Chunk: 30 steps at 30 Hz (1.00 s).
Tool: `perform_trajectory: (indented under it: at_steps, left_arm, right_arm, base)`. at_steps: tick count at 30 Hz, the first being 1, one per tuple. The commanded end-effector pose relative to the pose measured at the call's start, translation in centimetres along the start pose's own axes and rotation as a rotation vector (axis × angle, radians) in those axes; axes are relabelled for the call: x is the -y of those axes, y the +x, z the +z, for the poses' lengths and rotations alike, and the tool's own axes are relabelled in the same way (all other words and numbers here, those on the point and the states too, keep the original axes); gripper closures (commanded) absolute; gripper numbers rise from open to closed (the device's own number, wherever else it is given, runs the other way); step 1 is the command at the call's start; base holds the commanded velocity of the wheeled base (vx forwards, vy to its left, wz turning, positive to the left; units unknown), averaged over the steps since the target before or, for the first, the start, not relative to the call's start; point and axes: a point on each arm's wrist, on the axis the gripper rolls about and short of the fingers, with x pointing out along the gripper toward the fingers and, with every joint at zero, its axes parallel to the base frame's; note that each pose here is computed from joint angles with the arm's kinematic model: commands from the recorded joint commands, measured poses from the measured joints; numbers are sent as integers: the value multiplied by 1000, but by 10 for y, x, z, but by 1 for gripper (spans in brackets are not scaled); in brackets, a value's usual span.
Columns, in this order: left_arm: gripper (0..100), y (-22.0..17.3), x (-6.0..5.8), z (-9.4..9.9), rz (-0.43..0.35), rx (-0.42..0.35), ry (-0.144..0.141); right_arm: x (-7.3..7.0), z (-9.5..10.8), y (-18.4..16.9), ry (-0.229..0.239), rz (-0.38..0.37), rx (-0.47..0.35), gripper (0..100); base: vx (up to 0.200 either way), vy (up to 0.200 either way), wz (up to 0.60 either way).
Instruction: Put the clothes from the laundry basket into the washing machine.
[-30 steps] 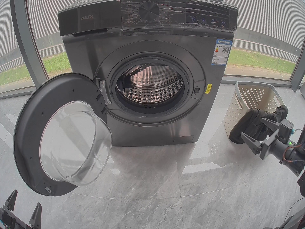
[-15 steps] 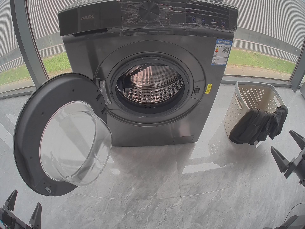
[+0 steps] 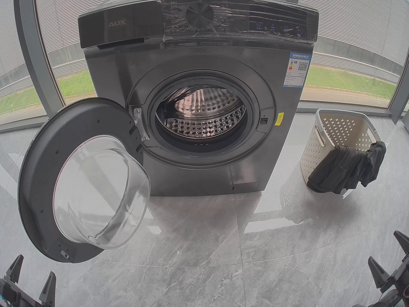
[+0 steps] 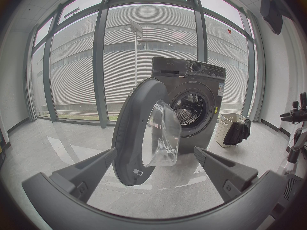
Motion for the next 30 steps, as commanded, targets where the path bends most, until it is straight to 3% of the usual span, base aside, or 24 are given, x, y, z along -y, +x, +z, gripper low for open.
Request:
perform_trajectory:
  at_steps: [1,3,5,6,7,9,14,18,30]
  left_arm:
    - [0,0,0,-5,0,0,-1]
    - [0,0,0,-5,0,0,-1]
    - [0,0,0,-5,0,0,-1]
    - [0,0,0,-5,0,0,-1]
    - [0,0,0,-5,0,-2,-3]
    - [0,0,0,-5,0,0,-3]
    - [0,0,0,-5,2,0,0]
    - [0,0,0,-5,3,0,2]
    - [0,0,0,-5,3,-1,-13]
  right_arm:
    - [-8,-22,-24,13,-50,142,0]
    - [-7,-22,-25,23,-76,148,0]
    - [-5,-23,-25,45,-166,132,0]
    - [-5,-23,-25,49,-174,127,0]
    - [-4,-27,-25,104,-250,89,0]
    - [-4,-28,-25,143,-256,83,0]
    - [-4,-29,-24,131,-236,59,0]
    - [-5,-29,-23,93,-188,61,0]
    - [-5,-30,-24,94,-188,64,0]
  base:
    - [0,0,0]
    - [0,0,0]
    - [0,0,0]
    - [0,0,0]
    - [0,0,0]
    - [0,0,0]
    - [0,0,0]
    - [0,0,0]
    - [0,-200,0]
